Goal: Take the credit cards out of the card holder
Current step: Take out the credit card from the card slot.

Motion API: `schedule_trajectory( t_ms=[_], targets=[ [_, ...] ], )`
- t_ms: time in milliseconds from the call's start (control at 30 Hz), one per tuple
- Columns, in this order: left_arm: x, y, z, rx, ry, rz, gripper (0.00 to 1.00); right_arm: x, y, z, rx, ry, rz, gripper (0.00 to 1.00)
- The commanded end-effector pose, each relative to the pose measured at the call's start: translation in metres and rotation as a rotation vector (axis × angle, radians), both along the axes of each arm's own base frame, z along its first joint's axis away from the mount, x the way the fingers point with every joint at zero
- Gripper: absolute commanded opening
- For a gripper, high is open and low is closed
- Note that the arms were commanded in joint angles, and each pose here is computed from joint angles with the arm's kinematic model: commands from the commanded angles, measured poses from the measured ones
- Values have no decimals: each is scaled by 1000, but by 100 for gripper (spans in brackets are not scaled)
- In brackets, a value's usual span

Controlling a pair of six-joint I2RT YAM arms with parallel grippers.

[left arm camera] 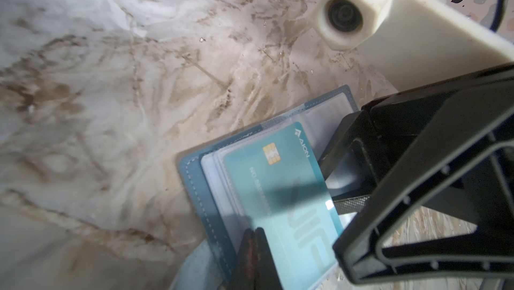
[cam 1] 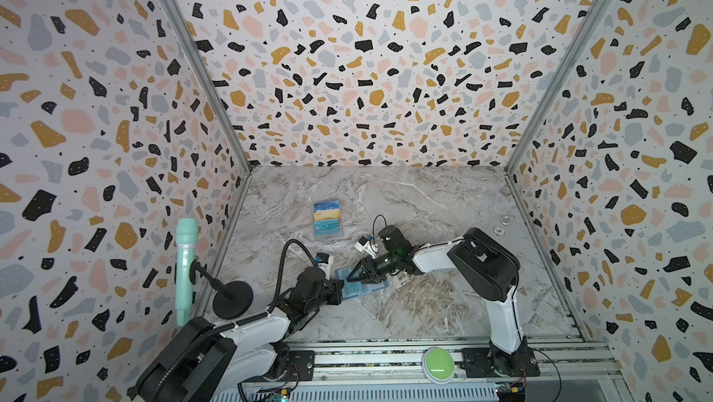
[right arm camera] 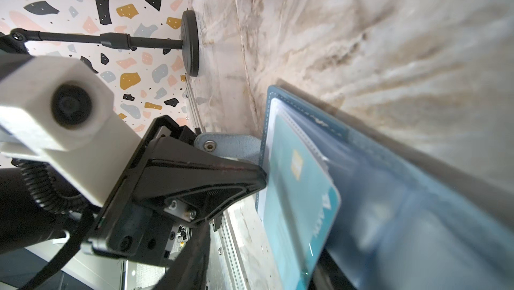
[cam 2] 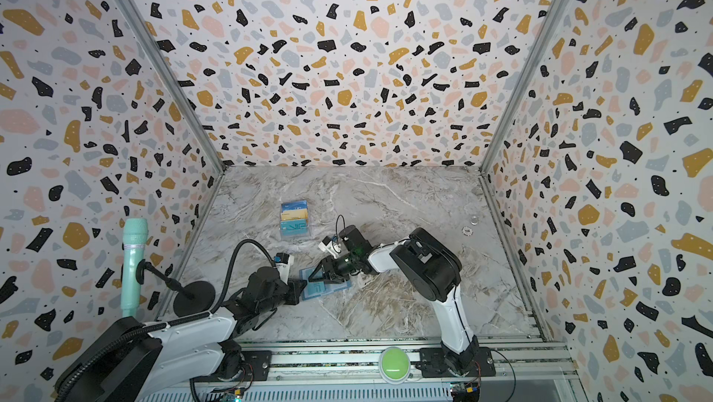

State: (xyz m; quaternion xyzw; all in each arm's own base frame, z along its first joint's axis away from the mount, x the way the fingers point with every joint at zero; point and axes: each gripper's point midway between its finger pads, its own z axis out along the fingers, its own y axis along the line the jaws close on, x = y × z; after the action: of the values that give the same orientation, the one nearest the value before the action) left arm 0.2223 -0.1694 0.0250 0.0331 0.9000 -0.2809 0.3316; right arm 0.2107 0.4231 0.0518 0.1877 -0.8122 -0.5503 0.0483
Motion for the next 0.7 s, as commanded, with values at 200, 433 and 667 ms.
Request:
schedule_trajectory(
  t_ms=[200,433,667],
  targets=[
    [-6,5,-9,16,28,10,2,-1,-4,9,98,52,-7,46],
    [-5,7,-13,30,41,18,2,2,-11,12,104,43,-11,44],
    [-4,8,-12,36,41,29,1,2,-12,12,99,38,-8,43]
  ],
)
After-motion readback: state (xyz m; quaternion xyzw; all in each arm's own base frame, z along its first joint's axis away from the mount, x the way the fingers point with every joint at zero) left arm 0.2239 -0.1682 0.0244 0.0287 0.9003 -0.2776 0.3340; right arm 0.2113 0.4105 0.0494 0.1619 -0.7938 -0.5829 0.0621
